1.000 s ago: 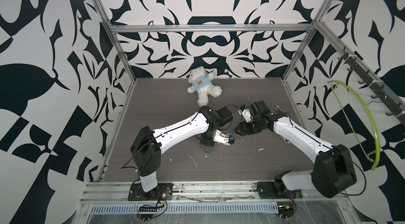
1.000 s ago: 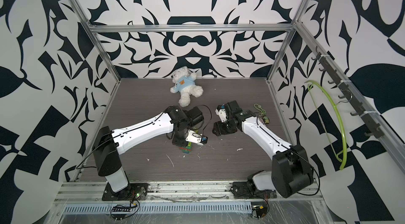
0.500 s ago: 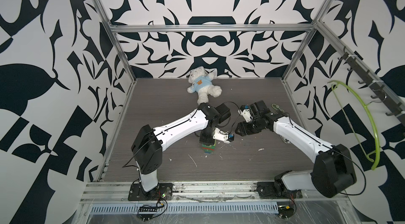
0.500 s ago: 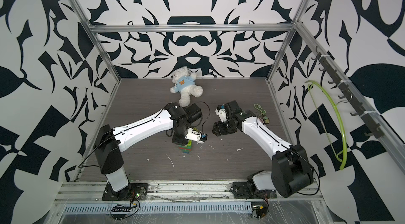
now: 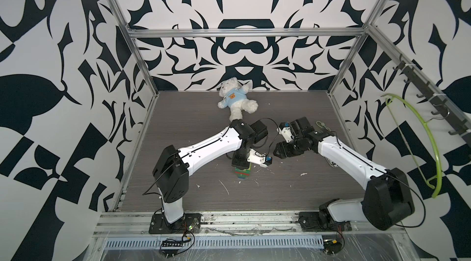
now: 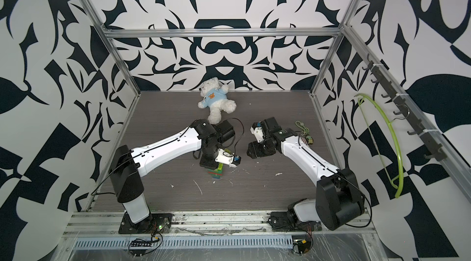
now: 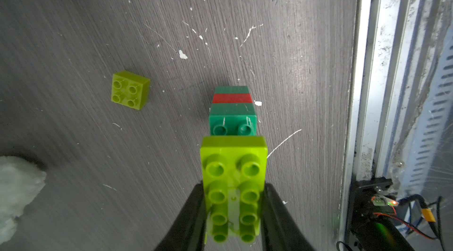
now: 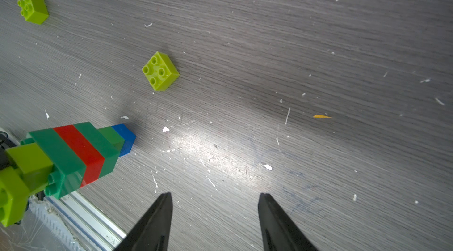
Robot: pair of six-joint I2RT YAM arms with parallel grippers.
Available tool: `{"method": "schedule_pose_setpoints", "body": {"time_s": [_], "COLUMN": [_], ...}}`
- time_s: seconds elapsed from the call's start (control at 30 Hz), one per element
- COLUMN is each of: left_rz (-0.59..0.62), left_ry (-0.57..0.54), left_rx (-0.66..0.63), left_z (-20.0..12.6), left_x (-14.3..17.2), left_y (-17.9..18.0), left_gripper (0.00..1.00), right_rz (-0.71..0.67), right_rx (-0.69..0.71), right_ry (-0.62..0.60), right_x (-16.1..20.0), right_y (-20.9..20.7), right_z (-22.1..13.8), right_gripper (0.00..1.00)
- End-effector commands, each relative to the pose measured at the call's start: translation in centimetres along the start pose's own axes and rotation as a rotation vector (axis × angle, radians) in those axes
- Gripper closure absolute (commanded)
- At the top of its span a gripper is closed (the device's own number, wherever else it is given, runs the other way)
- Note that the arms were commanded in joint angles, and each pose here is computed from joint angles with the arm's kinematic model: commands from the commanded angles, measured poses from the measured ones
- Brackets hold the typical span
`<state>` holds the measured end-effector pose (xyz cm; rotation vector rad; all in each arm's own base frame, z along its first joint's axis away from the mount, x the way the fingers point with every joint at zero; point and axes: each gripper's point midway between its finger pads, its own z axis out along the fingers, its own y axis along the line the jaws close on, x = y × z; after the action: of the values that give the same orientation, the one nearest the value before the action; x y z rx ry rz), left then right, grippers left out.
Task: Assemble a carrot with lego
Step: Assemble the lego brick with the lego brick.
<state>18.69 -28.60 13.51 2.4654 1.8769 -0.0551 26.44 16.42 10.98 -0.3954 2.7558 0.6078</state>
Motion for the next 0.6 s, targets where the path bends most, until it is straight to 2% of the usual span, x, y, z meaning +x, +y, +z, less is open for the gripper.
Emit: {"method": "schedule_pose_setpoints", "body": {"time_s": [0.0, 0.33, 0.57], "left_rz": [0.001, -0.020, -0.038], "left_ry": [-0.021, -0.042, -0.059], "left_rx": [0.032, 0.024, -0.029], "left_z": [0.0, -0.5, -1.5], "left_x": [-0.1, 0.1, 0.6], "left_y": [-0.7, -0.6, 0.0], "left_gripper": [0.61, 0.68, 0.65], "right_rz": [-0.019, -0.020, -0.022], "right_rx": [-0.008, -0.008, -0.008], "right_ry": [-0.015, -0.011, -0.011], "right_x": [-0.2, -0.1, 0.0], "right_y": [0.4, 0.4, 0.4], "right_z": [-0.4, -0.3, -0.3], "right_gripper": [0.39, 0.39, 0.39]}}
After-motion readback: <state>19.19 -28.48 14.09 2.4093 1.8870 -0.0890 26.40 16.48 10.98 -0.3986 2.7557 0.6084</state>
